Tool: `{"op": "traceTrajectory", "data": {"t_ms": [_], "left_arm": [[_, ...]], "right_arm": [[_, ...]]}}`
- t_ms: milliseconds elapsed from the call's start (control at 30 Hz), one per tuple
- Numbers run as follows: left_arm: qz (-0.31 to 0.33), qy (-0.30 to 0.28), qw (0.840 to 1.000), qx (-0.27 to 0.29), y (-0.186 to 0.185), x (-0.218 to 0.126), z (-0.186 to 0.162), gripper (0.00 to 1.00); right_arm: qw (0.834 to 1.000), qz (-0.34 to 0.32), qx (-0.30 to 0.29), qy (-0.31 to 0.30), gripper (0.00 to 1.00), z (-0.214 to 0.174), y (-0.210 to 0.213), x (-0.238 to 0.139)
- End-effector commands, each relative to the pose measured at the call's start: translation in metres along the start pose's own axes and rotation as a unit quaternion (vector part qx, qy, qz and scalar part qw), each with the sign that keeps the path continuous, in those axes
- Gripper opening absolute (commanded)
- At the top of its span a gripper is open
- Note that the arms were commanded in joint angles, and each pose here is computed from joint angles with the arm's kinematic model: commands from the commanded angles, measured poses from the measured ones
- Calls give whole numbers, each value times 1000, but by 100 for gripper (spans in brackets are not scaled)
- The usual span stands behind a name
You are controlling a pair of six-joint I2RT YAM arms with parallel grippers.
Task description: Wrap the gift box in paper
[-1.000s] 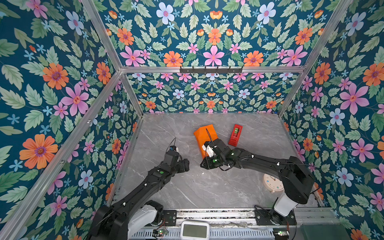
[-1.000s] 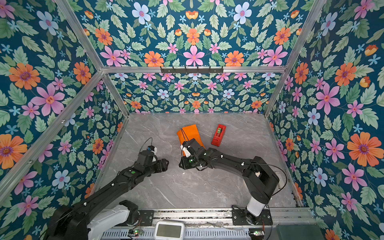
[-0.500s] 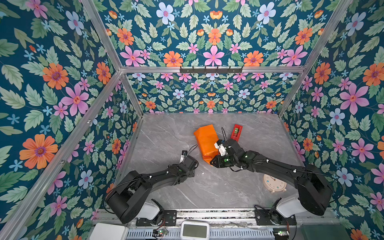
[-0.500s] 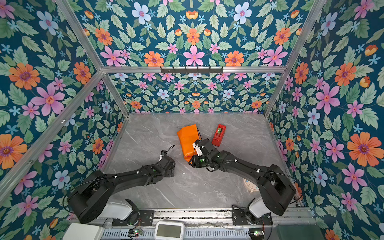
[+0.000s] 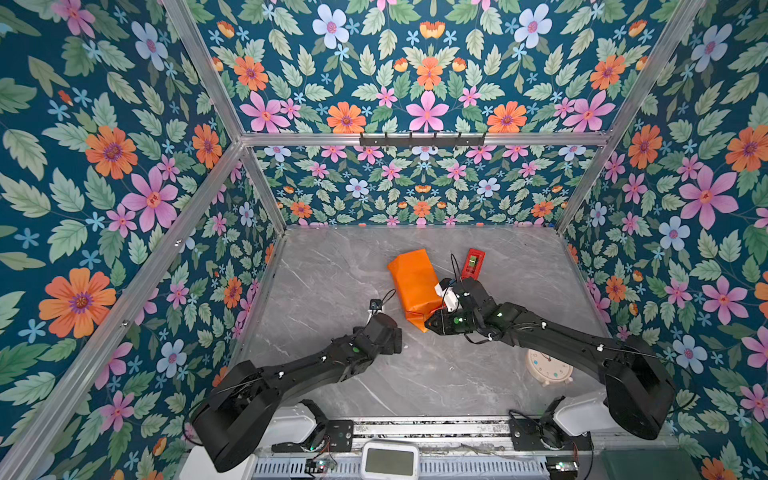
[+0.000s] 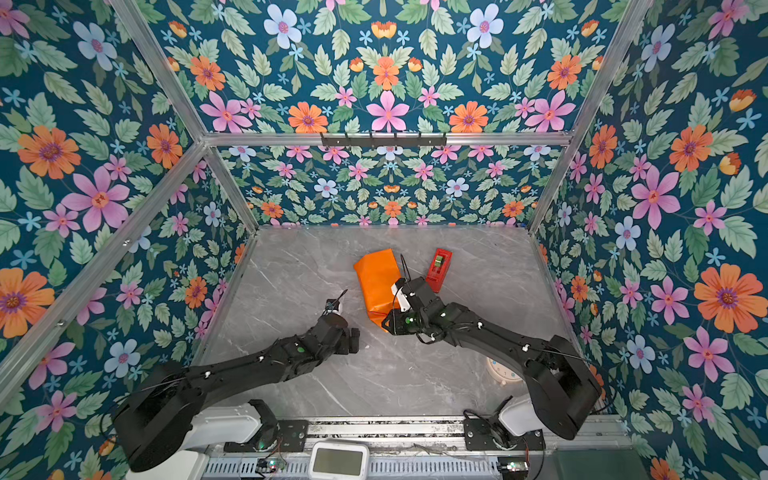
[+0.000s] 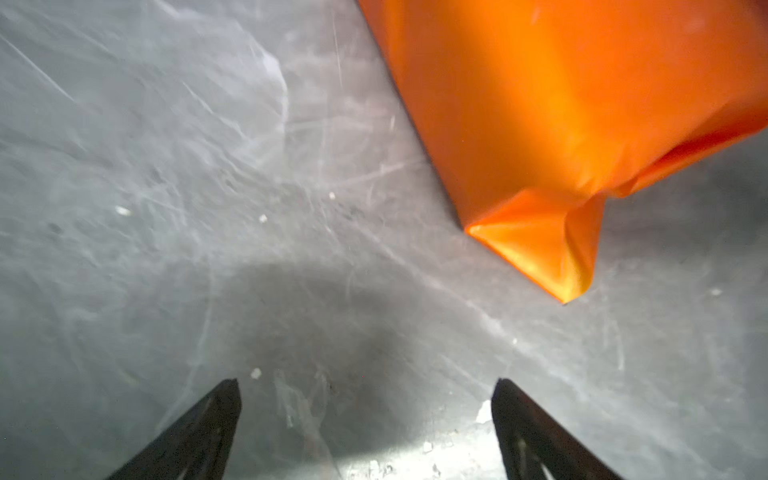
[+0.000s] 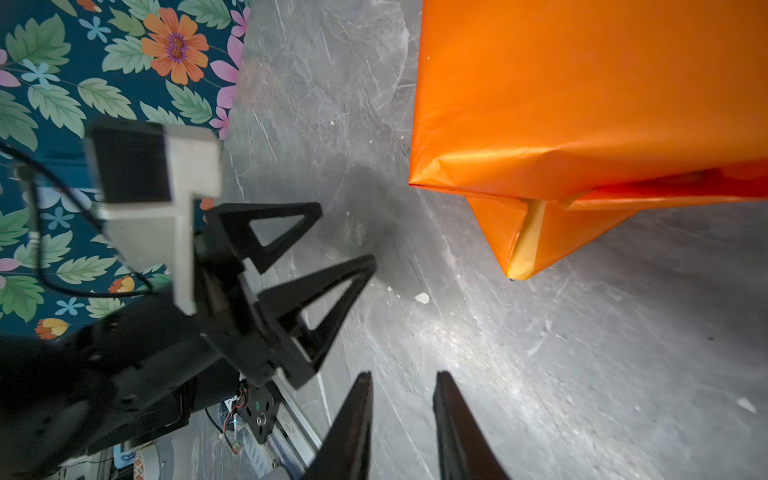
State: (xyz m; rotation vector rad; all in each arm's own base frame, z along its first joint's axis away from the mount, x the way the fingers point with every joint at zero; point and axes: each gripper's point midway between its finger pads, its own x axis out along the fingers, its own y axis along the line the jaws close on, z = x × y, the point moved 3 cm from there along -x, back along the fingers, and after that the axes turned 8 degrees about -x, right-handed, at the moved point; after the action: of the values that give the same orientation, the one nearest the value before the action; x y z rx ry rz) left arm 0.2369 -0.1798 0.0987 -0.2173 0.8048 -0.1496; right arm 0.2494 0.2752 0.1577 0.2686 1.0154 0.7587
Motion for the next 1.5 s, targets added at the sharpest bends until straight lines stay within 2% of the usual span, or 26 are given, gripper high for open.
{"op": "traceTrajectory", "data": {"t_ms": [0,100,200,233,300,367,467,600,800,933,1167,1300,1467], "left_arm": [[10,-46,999,18,4,-19,24,97],[-78,-61,994,48,-23,-30,35,97],[-113,-79,987,76,-43,-31,48,97],[-127,-82,983,104,-51,-30,50,97],[-131,-97,974,157,-59,-23,54,95],[-118,-100,967,202,-62,-12,53,92],[-139,-101,959,225,-72,-7,53,89],[-133,-140,961,199,-65,-8,57,88],[-109,-140,968,179,-49,-9,54,88],[-114,-150,968,168,-45,-16,53,88],[-120,-147,968,163,-41,-17,48,89],[-120,-147,969,160,-39,-21,48,89],[-124,-146,969,158,-38,-24,47,89]], "right_arm": [[998,-45,36,-15,34,0,-23,-13],[994,-66,89,-26,40,-6,-51,-25],[995,-42,89,-6,49,-14,-50,-13],[995,-38,87,6,53,-17,-46,-6],[994,-54,93,6,53,-20,-51,1],[992,-59,109,-23,53,-18,-57,3],[988,-52,139,-30,50,-19,-60,17],[986,-61,155,-30,44,-16,-59,45],[979,-118,168,-16,40,-26,-70,72],[969,-177,172,-7,36,-38,-83,77],[967,-197,164,-2,35,-44,-85,89],[959,-241,148,4,30,-50,-88,86],[954,-264,143,1,22,-53,-94,86]]}}
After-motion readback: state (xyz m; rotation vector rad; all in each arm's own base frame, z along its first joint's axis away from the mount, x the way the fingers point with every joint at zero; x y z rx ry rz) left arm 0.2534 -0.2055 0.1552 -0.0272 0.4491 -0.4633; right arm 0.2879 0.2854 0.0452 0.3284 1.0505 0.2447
